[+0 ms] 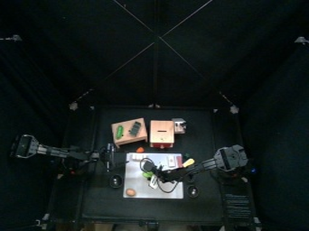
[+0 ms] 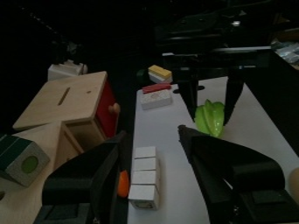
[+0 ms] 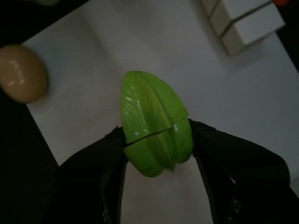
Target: Reorient starfruit
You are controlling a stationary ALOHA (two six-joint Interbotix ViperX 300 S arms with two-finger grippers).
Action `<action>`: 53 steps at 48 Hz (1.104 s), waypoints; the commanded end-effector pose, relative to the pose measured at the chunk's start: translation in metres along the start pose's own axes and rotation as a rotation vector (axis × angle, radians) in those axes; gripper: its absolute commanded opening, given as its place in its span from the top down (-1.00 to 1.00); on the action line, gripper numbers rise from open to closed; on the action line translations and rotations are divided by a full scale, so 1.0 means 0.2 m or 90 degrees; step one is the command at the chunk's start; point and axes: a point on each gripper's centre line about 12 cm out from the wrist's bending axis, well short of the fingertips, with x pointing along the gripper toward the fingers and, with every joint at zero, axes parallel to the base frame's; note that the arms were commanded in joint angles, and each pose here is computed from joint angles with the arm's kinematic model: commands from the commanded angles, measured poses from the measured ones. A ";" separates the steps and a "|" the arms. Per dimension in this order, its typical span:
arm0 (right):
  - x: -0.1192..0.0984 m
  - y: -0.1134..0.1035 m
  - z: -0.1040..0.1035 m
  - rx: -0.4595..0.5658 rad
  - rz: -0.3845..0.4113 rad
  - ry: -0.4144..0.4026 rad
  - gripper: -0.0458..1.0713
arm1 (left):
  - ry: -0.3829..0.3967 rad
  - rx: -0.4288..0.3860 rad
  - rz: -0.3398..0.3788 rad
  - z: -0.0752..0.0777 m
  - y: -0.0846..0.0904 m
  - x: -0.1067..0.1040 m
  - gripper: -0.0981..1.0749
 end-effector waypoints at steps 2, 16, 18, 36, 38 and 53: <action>-0.10 -0.01 0.06 0.084 -0.010 -0.019 -0.36 | -0.008 -0.002 0.003 0.02 0.01 0.01 -0.65; -0.11 -0.08 0.06 0.229 -0.089 -0.040 -0.36 | -0.007 -0.002 0.000 0.02 0.00 0.01 -0.65; -0.11 -0.09 0.06 0.249 -0.095 -0.046 -0.36 | -0.006 -0.004 0.001 0.01 0.00 0.00 -0.65; -0.10 -0.08 -0.01 0.331 -0.125 -0.097 -0.36 | 0.008 -0.041 0.011 -0.02 0.00 -0.01 -0.65; -0.10 -0.08 -0.02 0.328 -0.129 -0.098 -0.36 | 0.009 -0.041 0.011 -0.02 0.00 -0.01 -0.65; -0.08 -0.11 -0.03 0.319 -0.148 -0.101 -0.36 | 0.013 -0.038 0.010 -0.03 0.00 -0.02 -0.65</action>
